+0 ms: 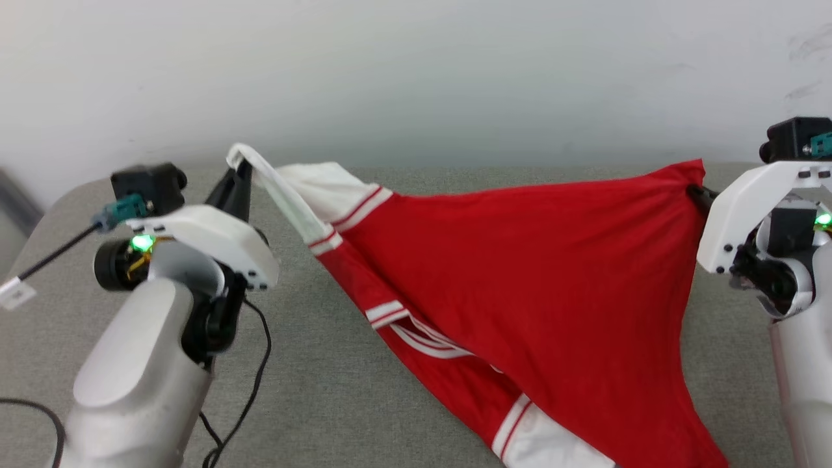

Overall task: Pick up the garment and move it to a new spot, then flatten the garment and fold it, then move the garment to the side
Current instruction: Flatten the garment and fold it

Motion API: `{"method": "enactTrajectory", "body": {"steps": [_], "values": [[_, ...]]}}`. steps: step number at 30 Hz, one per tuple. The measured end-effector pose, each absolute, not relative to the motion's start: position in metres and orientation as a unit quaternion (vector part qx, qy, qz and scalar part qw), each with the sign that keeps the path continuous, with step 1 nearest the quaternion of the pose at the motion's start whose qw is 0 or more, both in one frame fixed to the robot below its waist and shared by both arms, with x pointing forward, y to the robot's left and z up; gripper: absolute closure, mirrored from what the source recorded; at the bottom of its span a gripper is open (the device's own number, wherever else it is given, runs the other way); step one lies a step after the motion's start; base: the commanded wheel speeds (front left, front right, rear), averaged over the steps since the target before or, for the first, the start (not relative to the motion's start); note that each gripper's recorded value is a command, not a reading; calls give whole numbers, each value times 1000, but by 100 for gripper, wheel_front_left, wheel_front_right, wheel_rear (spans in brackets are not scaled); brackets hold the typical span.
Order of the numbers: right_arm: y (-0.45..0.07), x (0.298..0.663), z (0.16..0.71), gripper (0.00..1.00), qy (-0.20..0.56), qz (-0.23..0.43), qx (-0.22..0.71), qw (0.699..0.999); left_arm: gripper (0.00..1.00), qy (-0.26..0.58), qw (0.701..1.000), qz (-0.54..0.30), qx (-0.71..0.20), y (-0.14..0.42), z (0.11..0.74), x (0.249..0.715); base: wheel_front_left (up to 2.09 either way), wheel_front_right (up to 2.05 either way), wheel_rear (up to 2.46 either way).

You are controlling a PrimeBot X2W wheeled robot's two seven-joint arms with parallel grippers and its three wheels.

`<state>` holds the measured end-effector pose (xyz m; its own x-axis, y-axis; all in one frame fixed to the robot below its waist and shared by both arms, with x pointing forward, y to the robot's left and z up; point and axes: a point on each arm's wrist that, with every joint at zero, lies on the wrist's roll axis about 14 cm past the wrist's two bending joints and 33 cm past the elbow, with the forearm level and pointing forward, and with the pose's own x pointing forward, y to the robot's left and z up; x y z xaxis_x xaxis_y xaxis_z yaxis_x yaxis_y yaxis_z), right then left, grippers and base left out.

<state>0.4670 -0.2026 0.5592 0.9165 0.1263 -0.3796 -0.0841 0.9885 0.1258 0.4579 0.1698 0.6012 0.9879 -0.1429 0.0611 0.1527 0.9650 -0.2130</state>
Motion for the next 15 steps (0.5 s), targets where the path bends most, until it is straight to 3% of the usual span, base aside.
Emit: {"method": "enactTrajectory", "body": {"steps": [5, 15], "values": [[-208, 487, 582, 100, 165, 41, 53, 984, 100, -51, 991, -78, -93, 166, 633, 496, 0, 0, 0], [-221, 557, 670, 100, 22, 20, -1, 1000, 100, -154, 983, -76, -63, 165, 727, 578, 0, 0, 0]]}}
